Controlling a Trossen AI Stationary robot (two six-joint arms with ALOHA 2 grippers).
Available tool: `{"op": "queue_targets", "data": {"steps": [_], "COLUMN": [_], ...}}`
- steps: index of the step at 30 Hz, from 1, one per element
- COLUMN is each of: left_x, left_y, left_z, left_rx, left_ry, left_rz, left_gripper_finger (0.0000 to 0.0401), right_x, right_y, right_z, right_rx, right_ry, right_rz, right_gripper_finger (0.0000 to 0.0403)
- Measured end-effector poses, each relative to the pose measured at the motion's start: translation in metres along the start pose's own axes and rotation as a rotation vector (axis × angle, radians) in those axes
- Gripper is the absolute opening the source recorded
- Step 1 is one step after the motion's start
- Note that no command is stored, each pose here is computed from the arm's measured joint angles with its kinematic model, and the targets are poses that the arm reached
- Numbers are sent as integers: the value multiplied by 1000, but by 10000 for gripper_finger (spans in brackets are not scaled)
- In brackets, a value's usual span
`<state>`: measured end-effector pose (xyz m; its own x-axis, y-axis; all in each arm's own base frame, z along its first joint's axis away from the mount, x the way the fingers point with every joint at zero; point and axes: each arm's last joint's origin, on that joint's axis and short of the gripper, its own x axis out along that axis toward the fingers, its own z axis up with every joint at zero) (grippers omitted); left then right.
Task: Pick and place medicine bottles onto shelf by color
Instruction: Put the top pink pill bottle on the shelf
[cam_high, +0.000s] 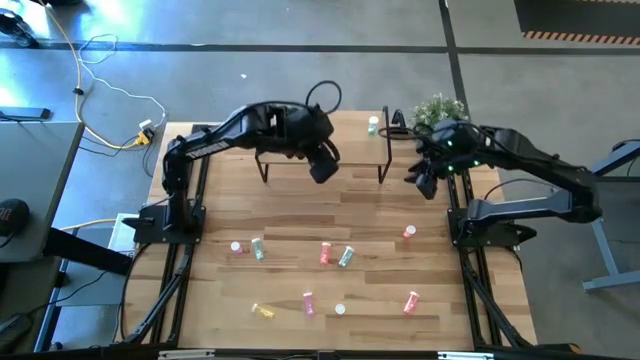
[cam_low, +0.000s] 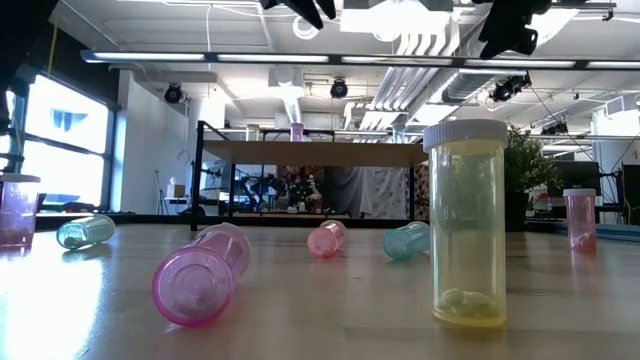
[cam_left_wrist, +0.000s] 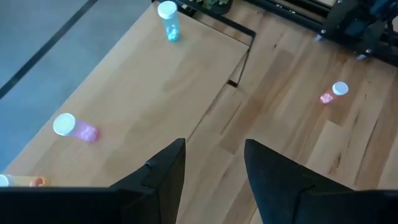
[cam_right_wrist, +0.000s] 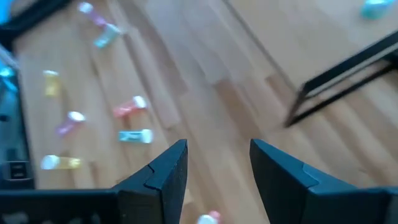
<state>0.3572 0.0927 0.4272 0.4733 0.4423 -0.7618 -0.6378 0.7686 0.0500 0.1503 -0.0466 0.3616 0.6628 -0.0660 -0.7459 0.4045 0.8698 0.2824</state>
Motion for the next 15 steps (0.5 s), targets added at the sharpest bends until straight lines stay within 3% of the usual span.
{"op": "queue_targets", "data": {"steps": [9,15], "left_x": [-19,-41], "left_y": [-43,-62], "left_z": [-23,-37], "left_rx": [11,50], "left_ry": [17,15], "left_rz": [-14,-68], "left_gripper_finger": [126,122], "right_x": [8,10], "right_y": [25,46], "right_z": [-21,-22], "right_rx": [22,-14], "right_ry": [21,-39], "right_rz": [93,192], "right_gripper_finger": [165,165]}}
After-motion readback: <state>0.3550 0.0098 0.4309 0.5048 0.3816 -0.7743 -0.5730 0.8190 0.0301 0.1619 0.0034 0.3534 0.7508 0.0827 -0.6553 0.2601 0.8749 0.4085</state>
